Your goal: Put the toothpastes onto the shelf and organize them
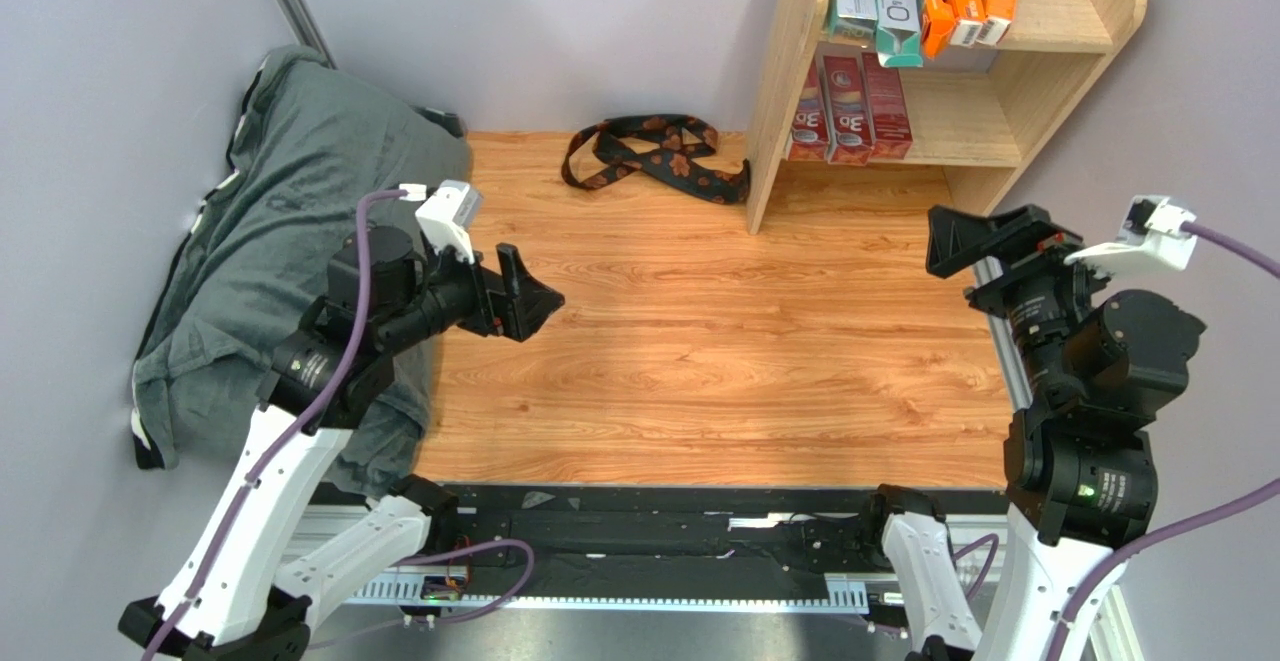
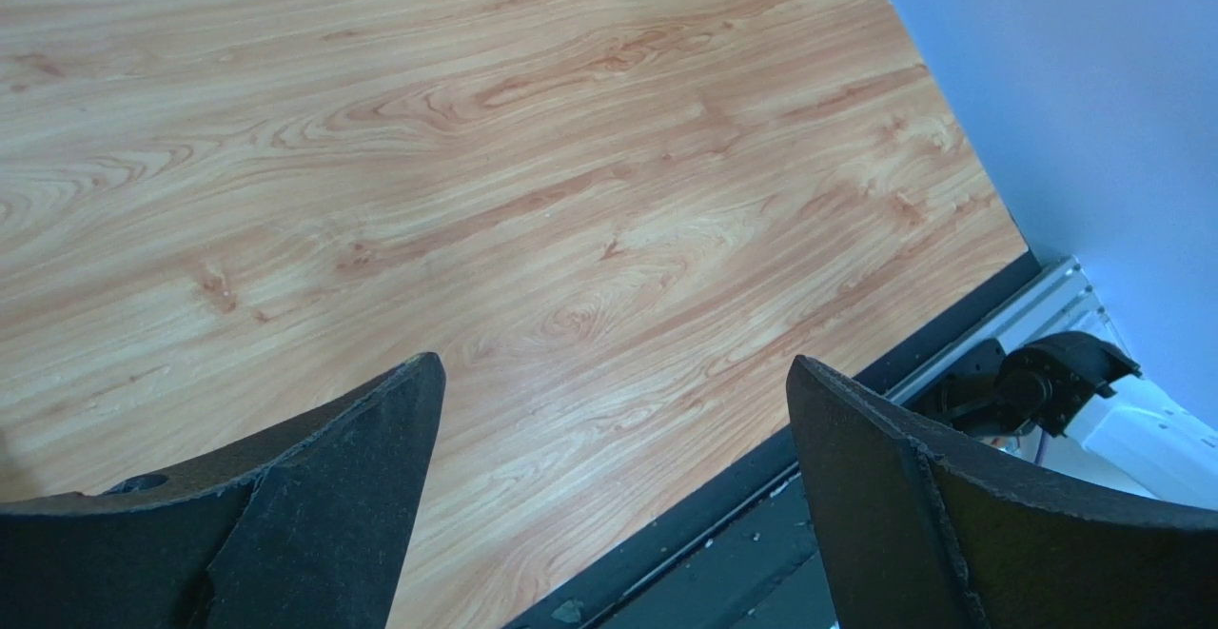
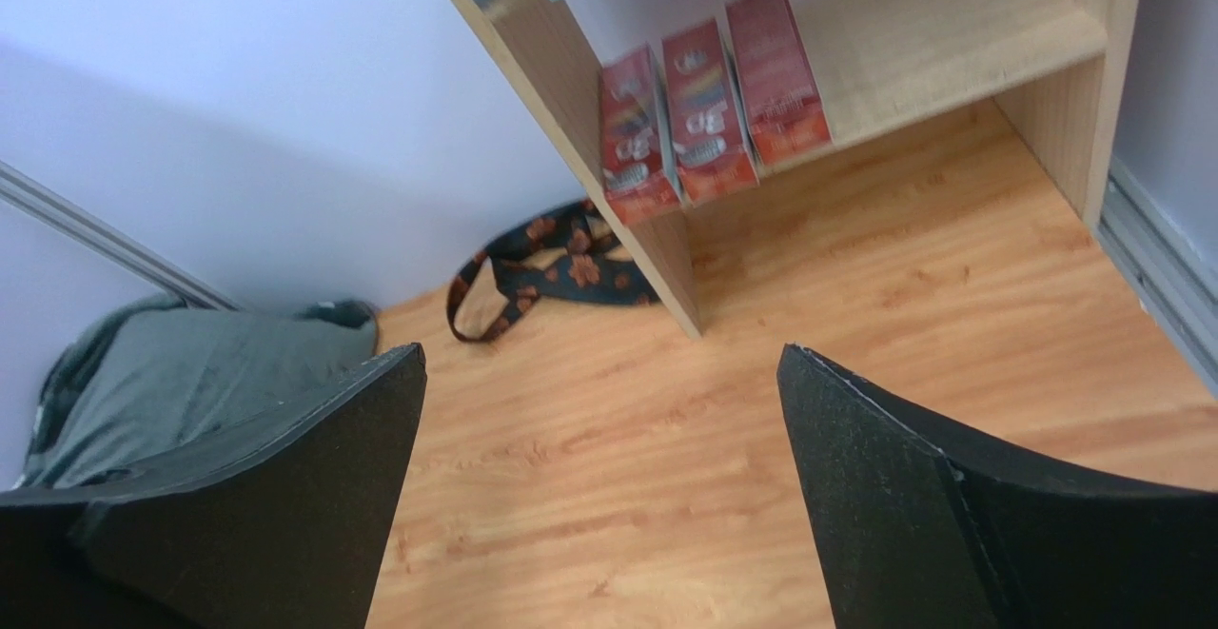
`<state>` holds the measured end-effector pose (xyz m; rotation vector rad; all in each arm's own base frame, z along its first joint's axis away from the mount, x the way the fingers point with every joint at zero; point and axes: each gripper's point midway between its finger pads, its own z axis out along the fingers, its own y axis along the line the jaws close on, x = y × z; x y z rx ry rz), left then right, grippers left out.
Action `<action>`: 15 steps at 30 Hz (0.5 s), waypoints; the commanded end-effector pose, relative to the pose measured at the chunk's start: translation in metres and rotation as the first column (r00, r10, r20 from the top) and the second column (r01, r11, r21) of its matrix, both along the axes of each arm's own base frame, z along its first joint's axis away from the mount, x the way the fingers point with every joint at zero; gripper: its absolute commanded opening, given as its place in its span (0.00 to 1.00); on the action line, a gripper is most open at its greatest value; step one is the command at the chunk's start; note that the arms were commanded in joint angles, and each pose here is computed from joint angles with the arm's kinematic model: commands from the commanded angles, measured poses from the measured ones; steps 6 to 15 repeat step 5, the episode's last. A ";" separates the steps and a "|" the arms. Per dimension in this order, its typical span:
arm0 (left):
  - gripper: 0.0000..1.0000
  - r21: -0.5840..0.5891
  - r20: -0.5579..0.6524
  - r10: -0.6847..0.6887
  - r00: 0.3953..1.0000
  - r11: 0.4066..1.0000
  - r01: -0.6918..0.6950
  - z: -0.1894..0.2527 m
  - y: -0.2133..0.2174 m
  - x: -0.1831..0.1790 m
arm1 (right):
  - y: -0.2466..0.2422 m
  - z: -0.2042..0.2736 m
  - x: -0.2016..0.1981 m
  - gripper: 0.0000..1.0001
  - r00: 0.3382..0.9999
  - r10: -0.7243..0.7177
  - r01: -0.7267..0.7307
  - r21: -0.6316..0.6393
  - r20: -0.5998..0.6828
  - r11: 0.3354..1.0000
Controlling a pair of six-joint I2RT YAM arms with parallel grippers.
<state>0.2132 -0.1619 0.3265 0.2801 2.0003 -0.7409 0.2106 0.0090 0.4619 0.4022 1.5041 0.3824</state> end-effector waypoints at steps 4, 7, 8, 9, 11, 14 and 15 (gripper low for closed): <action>0.99 -0.005 0.033 -0.006 0.999 1.000 0.006 0.017 0.004 -0.007 | 0.004 -0.060 -0.004 1.00 0.990 0.023 -0.021 0.017 -0.136 1.000; 0.99 -0.003 0.031 0.005 1.000 1.000 -0.005 0.016 0.005 -0.006 | 0.005 -0.071 -0.002 1.00 0.987 0.033 -0.029 0.025 -0.159 0.999; 0.99 -0.003 0.031 0.005 1.000 1.000 -0.005 0.016 0.005 -0.006 | 0.005 -0.071 -0.002 1.00 0.987 0.033 -0.029 0.025 -0.159 0.999; 0.99 -0.003 0.031 0.005 1.000 1.000 -0.005 0.016 0.005 -0.006 | 0.005 -0.071 -0.002 1.00 0.987 0.033 -0.029 0.025 -0.159 0.999; 0.99 -0.003 0.031 0.005 1.000 1.000 -0.005 0.016 0.005 -0.006 | 0.005 -0.071 -0.002 1.00 0.987 0.033 -0.029 0.025 -0.159 0.999; 0.99 -0.003 0.031 0.005 1.000 1.000 -0.005 0.016 0.005 -0.006 | 0.005 -0.071 -0.002 1.00 0.987 0.033 -0.029 0.025 -0.159 0.999; 0.99 -0.003 0.031 0.005 1.000 1.000 -0.005 0.016 0.005 -0.006 | 0.005 -0.071 -0.002 1.00 0.987 0.033 -0.029 0.025 -0.159 0.999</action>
